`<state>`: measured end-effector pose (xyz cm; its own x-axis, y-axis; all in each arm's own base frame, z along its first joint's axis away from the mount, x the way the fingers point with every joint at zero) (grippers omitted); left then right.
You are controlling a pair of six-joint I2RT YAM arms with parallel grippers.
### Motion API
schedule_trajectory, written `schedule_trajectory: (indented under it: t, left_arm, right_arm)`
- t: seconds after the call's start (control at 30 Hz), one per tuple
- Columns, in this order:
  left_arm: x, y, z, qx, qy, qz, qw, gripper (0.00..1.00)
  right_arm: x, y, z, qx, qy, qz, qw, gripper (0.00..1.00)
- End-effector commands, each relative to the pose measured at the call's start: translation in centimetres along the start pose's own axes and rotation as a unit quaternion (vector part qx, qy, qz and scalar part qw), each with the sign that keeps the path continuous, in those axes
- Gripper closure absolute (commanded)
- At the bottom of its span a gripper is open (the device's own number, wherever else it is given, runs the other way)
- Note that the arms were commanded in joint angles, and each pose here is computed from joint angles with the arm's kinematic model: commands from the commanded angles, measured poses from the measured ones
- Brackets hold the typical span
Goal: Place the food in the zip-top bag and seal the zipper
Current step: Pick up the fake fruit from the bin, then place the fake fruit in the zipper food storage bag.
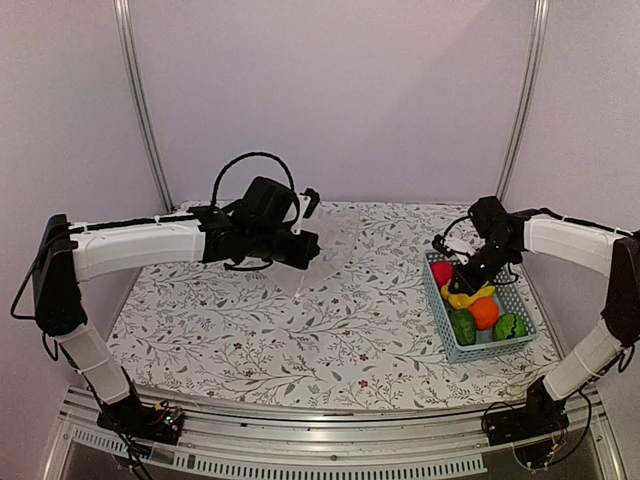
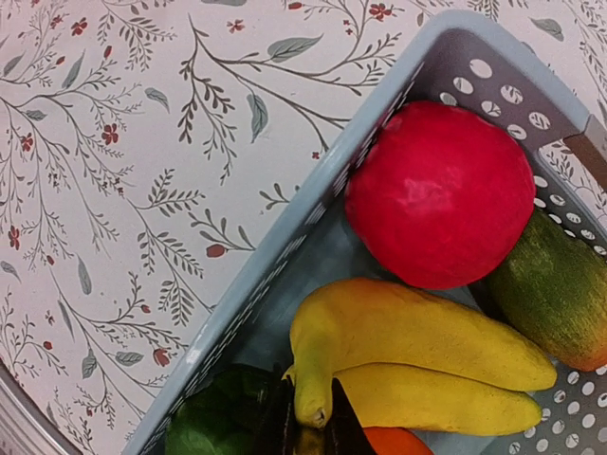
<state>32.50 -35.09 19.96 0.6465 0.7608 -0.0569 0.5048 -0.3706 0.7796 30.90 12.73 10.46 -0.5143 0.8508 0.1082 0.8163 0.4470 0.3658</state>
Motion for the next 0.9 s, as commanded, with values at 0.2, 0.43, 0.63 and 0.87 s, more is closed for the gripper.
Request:
schedule_trajectory:
  t: [0.2, 0.43, 0.63, 0.87]
  left_arm:
    - [-0.6, 1.5, -0.7, -0.017, -0.029, 0.012, 0.999, 1.0]
    - [-0.6, 2.1, -1.2, -0.031, -0.03, 0.027, 0.999, 1.0]
    - [-0.9, 2.0, -0.6, -0.044, -0.039, 0.041, 0.997, 1.0]
    - [-1.5, 4.7, -1.6, -0.085, -0.05, -0.011, 0.995, 1.0]
  right_arm:
    - [3.0, 2.3, -8.4, -0.088, 0.051, -0.037, 0.994, 1.0]
    - [7.6, 3.3, -12.5, -0.128, 0.19, -0.062, 0.971, 1.0]
    - [11.0, 4.9, -18.3, -0.213, 0.271, -0.126, 0.93, 1.0]
    - [14.4, 6.4, -24.8, -0.296, 0.372, -0.189, 0.859, 1.0]
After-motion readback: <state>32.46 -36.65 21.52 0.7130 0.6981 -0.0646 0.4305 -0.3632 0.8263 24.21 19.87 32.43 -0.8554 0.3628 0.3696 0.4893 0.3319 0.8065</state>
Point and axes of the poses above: each gripper's point midway between its finger pads, its own z axis out along the fingers, its own x axis along the line the jaws close on, y = z × x, the point moved 2 cm from there along -z, back along the fingers, and after that the axes turned 11 degrees about z, right-handed, at the moved point
